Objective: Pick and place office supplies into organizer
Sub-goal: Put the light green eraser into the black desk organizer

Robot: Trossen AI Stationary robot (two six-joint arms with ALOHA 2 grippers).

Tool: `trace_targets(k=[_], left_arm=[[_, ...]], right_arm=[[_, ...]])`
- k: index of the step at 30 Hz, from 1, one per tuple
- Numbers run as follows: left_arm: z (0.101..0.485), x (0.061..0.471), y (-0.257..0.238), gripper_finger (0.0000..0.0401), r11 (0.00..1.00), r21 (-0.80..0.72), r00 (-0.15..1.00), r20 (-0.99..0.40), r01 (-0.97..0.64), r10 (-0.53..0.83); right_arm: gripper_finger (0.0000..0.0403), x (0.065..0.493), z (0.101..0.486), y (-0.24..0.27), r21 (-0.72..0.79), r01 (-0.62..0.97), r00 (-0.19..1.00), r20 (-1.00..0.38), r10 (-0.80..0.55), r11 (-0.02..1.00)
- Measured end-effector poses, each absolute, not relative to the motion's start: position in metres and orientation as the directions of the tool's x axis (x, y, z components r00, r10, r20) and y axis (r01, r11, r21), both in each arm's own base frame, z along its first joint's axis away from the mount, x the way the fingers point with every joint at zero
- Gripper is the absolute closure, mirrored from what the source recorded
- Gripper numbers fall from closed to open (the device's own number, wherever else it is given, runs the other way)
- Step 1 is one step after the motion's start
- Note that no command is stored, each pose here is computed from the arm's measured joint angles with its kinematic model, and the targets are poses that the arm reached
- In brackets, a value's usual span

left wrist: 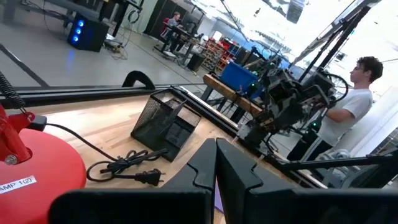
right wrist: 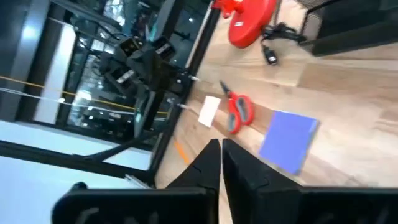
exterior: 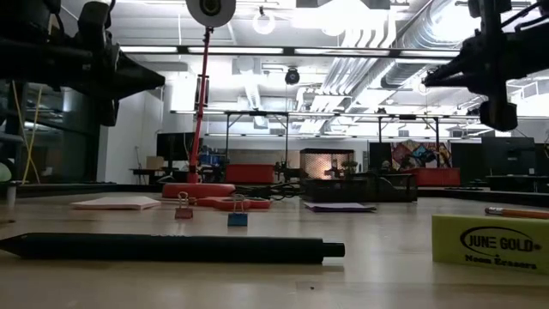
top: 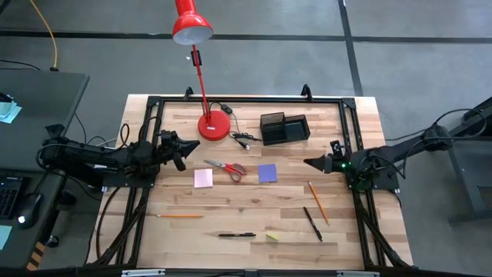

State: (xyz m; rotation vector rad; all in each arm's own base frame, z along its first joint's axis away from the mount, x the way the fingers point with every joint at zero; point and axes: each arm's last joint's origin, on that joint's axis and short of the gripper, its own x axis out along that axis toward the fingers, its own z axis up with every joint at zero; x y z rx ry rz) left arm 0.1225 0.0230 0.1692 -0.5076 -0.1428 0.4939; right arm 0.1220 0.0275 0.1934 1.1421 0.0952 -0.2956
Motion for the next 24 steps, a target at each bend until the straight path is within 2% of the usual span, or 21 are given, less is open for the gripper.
trace_targets(k=[3, 8, 16, 24], left_arm=[[0.169, 0.123, 0.023, 0.04, 0.76, -0.496, 0.874, 0.005, -0.419, 0.486], [0.169, 0.123, 0.022, 0.04, 0.775, -0.496, 0.891, 0.005, -0.392, 0.455], [0.167, 0.123, 0.022, 0.04, 0.785, -0.481, 0.899, -0.015, -0.391, 0.439], [0.164, 0.124, 0.021, 0.04, 0.799, -0.473, 0.914, -0.036, -0.373, 0.405]], right_arm=[[0.0375, 0.13, 0.193, 0.034, 0.915, 0.251, 0.965, -0.211, -0.156, 0.316], [0.0369, 0.145, 0.187, 0.054, 0.924, 0.28, 0.951, -0.304, 0.053, 0.262], [0.0349, 0.186, 0.194, 0.103, 0.859, 0.379, 0.868, -0.459, 0.189, 0.342], [0.0257, 0.236, 0.198, 0.156, 0.701, 0.517, 0.737, -0.656, 0.161, 0.491]])
